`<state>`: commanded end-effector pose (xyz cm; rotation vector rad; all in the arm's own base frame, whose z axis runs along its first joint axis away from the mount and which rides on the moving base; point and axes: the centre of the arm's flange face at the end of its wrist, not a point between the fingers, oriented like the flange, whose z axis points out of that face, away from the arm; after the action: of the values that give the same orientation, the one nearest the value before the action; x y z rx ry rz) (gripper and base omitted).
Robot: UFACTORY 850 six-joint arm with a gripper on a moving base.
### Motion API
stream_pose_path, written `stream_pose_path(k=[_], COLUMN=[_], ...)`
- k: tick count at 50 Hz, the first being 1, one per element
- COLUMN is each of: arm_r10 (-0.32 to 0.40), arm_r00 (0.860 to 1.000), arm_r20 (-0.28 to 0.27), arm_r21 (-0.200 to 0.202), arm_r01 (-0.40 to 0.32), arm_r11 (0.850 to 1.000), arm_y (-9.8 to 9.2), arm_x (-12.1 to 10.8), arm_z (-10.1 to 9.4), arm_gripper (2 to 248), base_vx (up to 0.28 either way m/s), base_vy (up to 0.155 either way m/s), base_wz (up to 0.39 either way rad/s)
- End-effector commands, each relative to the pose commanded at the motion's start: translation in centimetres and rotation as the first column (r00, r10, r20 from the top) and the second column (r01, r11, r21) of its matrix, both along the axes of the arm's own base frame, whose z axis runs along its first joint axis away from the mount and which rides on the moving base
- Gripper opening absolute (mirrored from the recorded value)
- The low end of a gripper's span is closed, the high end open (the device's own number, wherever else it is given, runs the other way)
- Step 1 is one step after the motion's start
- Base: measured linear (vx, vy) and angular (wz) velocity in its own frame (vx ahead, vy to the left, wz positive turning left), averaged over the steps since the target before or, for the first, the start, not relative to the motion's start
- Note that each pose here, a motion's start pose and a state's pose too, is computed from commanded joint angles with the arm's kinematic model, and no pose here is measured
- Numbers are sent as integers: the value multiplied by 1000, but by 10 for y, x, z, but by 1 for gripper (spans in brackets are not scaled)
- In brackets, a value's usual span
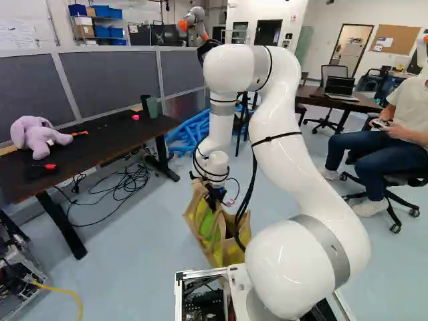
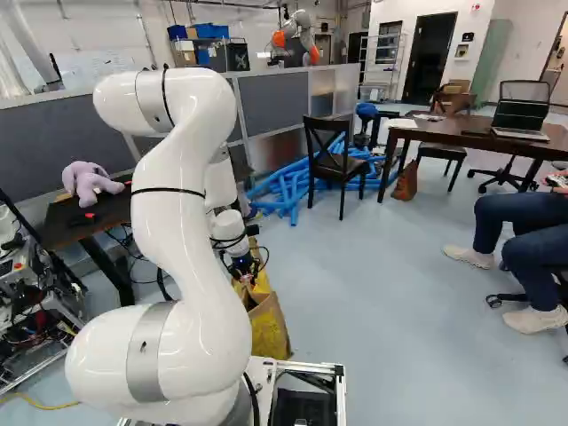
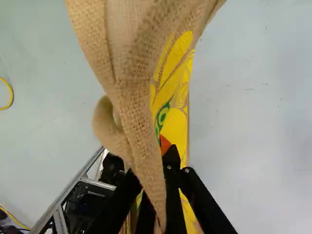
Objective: Pick up the bag on the ground and place it on the table
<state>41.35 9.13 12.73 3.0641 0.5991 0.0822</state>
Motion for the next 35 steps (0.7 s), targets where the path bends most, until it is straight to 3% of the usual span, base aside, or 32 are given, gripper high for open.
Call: stream_pose_path(k=[35], arm_r10=[-26], arm_r00=[1000], arm_r20=[-14], arm_r21=[28], arm_r01=[27], arm_r11=[999], arm_y=[-11], arm_x=[-11], arm_z=[52], arm_gripper=[21], base_vx=[0], base_vy=[0], base_wz=[0])
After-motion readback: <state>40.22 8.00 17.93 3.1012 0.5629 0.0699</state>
